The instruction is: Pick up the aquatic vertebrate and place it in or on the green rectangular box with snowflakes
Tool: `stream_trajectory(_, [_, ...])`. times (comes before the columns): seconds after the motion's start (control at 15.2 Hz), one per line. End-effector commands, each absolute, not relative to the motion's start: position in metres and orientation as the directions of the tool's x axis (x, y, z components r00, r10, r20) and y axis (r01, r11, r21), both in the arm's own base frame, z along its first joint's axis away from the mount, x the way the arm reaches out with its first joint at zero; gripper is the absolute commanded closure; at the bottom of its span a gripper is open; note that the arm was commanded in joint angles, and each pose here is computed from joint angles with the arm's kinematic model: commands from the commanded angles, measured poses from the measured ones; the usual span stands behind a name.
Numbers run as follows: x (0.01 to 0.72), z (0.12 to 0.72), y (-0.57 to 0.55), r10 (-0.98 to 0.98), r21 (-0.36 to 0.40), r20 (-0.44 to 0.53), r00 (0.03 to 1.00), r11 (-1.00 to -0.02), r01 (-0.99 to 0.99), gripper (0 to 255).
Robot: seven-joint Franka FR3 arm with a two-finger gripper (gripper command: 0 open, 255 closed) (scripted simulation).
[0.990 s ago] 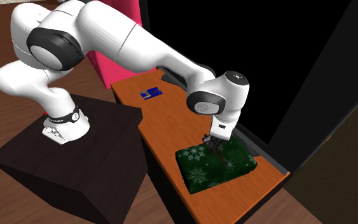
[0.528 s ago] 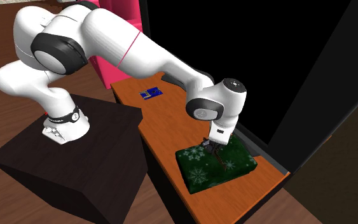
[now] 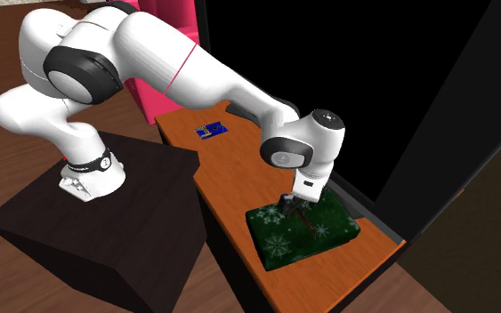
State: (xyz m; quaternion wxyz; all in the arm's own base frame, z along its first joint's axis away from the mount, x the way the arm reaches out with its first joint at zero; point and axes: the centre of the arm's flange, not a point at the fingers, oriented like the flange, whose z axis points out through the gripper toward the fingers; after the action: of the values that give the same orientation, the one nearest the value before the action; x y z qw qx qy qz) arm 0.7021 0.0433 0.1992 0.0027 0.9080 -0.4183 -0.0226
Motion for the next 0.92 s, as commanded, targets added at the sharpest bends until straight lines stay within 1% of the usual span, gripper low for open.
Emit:
stream_trajectory(0.0, [0.702,0.199,0.043,-0.760,0.024,-0.039,0.649,-0.650,-0.760,0])
stream_trajectory(0.07, [0.702,0.199,0.043,-0.760,0.024,-0.039,0.649,-0.650,-0.760,0])
stream_trajectory(0.33, [0.704,0.249,0.043,-0.760,0.024,-0.039,0.649,-0.650,-0.760,0])
stream_trajectory(0.86, [0.704,0.249,0.043,-0.760,0.024,-0.039,0.649,-0.650,-0.760,0])
